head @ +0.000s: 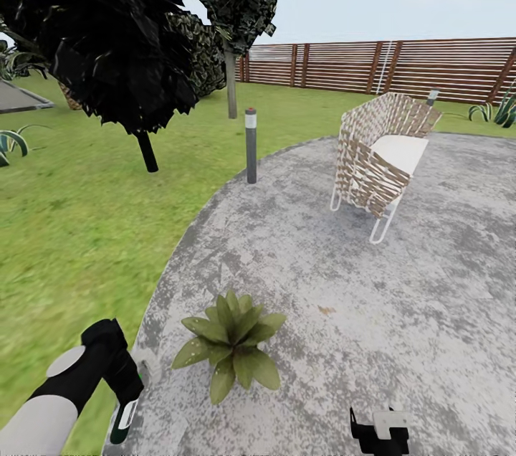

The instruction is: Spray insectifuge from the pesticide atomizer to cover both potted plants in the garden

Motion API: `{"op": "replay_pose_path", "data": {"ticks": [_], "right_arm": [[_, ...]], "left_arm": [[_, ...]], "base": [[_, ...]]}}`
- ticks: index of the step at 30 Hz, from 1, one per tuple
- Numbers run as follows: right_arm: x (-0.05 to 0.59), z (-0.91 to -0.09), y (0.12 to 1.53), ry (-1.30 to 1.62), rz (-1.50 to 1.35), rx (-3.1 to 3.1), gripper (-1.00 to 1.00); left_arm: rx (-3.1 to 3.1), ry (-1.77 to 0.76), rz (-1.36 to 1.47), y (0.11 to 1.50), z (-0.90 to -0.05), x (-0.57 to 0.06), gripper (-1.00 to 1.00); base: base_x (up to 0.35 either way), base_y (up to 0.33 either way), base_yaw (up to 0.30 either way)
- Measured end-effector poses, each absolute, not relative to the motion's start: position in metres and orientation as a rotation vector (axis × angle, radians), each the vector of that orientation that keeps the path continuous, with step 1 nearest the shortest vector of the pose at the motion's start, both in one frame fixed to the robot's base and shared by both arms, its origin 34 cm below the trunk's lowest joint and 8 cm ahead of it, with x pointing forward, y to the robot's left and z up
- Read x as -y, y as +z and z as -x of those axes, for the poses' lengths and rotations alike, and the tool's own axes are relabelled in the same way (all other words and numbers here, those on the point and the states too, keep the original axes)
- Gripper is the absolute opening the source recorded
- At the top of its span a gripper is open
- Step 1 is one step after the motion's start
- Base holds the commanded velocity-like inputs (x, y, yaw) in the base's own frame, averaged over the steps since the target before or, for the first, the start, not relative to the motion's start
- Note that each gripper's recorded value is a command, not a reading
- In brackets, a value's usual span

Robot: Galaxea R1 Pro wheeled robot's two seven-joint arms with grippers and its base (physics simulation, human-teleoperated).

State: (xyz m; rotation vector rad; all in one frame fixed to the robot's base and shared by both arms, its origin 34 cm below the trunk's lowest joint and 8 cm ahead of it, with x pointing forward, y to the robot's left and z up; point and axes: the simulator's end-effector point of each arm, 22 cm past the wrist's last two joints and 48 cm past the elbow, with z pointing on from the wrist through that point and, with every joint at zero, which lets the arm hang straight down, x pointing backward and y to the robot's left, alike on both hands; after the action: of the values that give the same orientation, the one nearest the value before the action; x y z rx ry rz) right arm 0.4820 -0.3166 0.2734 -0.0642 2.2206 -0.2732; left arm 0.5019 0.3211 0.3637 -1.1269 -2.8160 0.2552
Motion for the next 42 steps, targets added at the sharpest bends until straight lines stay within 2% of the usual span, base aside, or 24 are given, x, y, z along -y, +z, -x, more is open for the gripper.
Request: {"op": "replay_pose_path", "data": {"ticks": [8,18,27,36,42], "right_arm": [[0.316,-0.482,0.273,-0.272,0.064,-2.220,1.00],[0.313,-0.473,0.267,-0.265,0.067,-2.244,1.00],[0.300,-0.425,0.239,-0.233,0.066,-2.371,1.00],[0.301,-0.423,0.238,-0.235,0.066,-2.375,1.00],[0.301,-0.423,0.238,-0.235,0.066,-2.375,1.00]], "left_arm": [[2.851,0.249,1.197,0.382,-0.537,-0.300,-1.00],[2.805,0.107,1.184,0.381,-0.532,-0.337,-1.00],[2.802,0.144,1.216,0.385,-0.537,-0.316,-1.00],[2.791,0.123,1.193,0.382,-0.529,-0.335,-1.00],[2.807,0.139,1.214,0.387,-0.539,-0.319,-1.00]], "base": [[-0.004,0.000,0.000],[0.000,0.000,0.000],[0.000,0.000,0.000],[0.000,0.000,0.000],[0.000,0.000,0.000]]}}
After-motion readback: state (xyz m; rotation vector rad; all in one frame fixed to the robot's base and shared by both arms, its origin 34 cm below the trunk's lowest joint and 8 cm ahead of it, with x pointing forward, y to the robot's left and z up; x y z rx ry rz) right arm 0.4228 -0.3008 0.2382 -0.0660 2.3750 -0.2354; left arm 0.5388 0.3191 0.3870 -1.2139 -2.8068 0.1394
